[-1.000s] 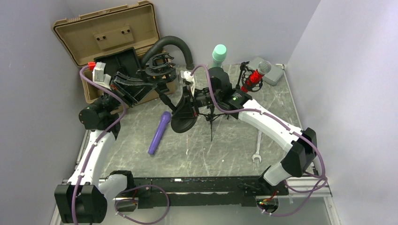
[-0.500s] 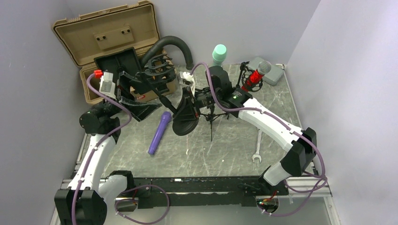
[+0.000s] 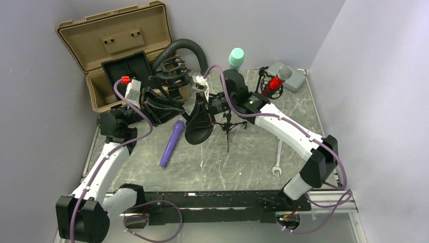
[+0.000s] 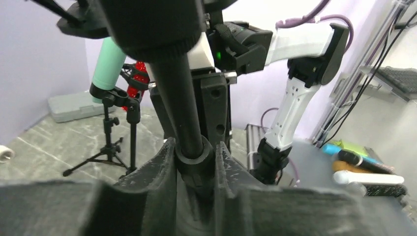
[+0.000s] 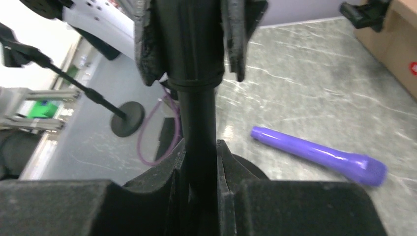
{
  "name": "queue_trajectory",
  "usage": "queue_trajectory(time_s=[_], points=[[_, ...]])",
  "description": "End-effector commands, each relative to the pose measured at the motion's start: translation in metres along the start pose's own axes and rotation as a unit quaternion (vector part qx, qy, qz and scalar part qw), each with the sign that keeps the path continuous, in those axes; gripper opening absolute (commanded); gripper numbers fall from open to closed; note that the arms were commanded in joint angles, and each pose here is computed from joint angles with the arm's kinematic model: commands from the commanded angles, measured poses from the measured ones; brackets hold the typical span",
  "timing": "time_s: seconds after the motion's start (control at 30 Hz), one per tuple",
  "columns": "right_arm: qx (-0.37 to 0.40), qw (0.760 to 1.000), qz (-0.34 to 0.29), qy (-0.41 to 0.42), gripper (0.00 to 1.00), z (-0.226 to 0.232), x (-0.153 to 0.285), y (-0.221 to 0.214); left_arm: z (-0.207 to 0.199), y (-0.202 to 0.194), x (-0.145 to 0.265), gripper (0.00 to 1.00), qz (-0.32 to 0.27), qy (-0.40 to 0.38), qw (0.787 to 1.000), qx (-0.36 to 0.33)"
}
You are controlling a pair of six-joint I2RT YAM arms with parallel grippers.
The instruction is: Remove the microphone from the stand
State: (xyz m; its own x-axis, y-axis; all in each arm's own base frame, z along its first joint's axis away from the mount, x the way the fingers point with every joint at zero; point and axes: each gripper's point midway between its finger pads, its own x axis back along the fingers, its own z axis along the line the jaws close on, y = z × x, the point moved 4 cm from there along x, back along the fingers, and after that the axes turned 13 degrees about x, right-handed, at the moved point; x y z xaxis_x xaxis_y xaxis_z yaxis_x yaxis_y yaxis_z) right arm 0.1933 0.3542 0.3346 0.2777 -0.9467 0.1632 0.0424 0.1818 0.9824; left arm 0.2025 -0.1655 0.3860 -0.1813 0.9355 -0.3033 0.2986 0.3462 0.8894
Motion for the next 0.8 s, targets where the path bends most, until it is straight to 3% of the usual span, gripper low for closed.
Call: queue_trajectory(time_s=[0.0, 0.03, 0.2, 0.3, 0.4, 0.43, 0.63, 0.73, 0.77], points=[[0.053, 0.998, -0.025, -0.012, 0.0, 0.001, 0.005, 0.032, 0.001, 0.013, -0.01, 0.04, -0.025, 0.005, 1.0, -0.002], [0.052, 0.998, -0.022, -0.024, 0.0, -0.001, 0.006, 0.033, 0.003, 0.013, -0.011, 0.0, -0.034, 0.011, 0.999, 0.01], [0.072, 0.994, -0.007, -0.088, 0.0, -0.015, 0.01, 0.038, 0.025, 0.02, -0.016, 0.0, -0.065, 0.081, 0.988, 0.111], [0.078, 0.99, 0.008, -0.117, 0.0, -0.02, 0.007, 0.041, 0.048, 0.019, -0.017, 0.0, -0.054, 0.168, 0.967, 0.183], [0.083, 0.987, 0.025, -0.135, 0.0, -0.022, -0.001, 0.041, 0.06, 0.018, -0.013, 0.0, -0.046, 0.241, 0.946, 0.211], [0.084, 0.986, 0.028, -0.139, 0.0, -0.022, -0.003, 0.043, 0.061, 0.018, -0.012, 0.05, -0.043, 0.254, 0.942, 0.215], [0.082, 0.987, 0.032, -0.134, 0.0, -0.021, -0.007, 0.041, 0.046, 0.022, -0.01, 0.74, -0.011, 0.244, 0.957, 0.155], [0.094, 0.988, 0.025, -0.12, 0.0, -0.012, -0.004, 0.045, 0.04, 0.023, -0.005, 0.98, 0.01, 0.225, 0.968, 0.108], [0.098, 0.988, 0.023, -0.114, 0.0, -0.01, -0.002, 0.047, 0.037, 0.024, -0.003, 0.99, 0.014, 0.215, 0.972, 0.091]])
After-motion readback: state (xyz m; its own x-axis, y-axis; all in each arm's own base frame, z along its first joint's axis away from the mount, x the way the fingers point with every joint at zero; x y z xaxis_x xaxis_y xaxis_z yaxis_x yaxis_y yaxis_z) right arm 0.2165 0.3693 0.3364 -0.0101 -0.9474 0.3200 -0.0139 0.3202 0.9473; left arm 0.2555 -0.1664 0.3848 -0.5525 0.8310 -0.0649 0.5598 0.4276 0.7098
